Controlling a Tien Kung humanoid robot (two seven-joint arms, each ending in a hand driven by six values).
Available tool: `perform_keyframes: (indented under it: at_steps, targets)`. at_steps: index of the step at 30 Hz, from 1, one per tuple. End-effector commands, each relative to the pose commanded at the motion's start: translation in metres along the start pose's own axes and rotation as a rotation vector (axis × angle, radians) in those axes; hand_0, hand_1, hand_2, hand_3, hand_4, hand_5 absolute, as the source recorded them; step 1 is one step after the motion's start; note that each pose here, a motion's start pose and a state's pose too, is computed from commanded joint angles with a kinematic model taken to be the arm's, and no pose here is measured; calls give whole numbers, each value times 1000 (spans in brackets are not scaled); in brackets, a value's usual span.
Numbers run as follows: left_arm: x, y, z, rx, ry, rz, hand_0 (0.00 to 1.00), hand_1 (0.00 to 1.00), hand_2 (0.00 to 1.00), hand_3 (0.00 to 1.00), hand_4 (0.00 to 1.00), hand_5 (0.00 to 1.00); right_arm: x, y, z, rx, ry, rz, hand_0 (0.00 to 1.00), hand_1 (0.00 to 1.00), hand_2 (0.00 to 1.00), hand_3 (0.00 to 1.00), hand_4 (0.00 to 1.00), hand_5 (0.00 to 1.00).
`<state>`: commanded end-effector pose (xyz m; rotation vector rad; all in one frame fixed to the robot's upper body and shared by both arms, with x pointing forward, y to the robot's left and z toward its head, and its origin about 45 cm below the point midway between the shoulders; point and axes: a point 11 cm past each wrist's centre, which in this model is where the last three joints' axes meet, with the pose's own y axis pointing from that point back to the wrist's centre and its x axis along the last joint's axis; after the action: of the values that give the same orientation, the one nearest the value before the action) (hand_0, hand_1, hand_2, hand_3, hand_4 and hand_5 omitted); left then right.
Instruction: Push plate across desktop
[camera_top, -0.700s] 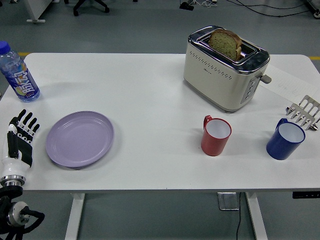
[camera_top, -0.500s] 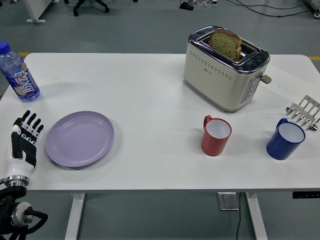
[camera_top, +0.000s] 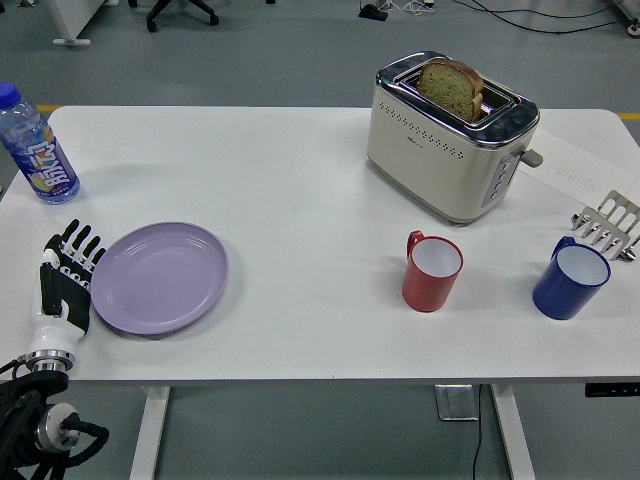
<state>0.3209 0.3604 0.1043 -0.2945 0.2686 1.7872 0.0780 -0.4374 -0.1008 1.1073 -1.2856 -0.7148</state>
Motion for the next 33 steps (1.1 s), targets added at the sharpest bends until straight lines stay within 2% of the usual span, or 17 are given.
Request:
perform_keyframes:
  at_steps: [20, 33]
  targets:
    - [-27, 0, -9, 11, 22, -62, 885, 902, 927, 901, 499, 998, 1, 0, -2, 5, 3, 1, 632, 563, 659, 612, 167, 315]
    - [-37, 3, -17, 33, 27, -91, 884, 900, 927, 896, 498, 998, 1, 0, 1, -1, 8, -1, 632, 563, 658, 612, 167, 315]
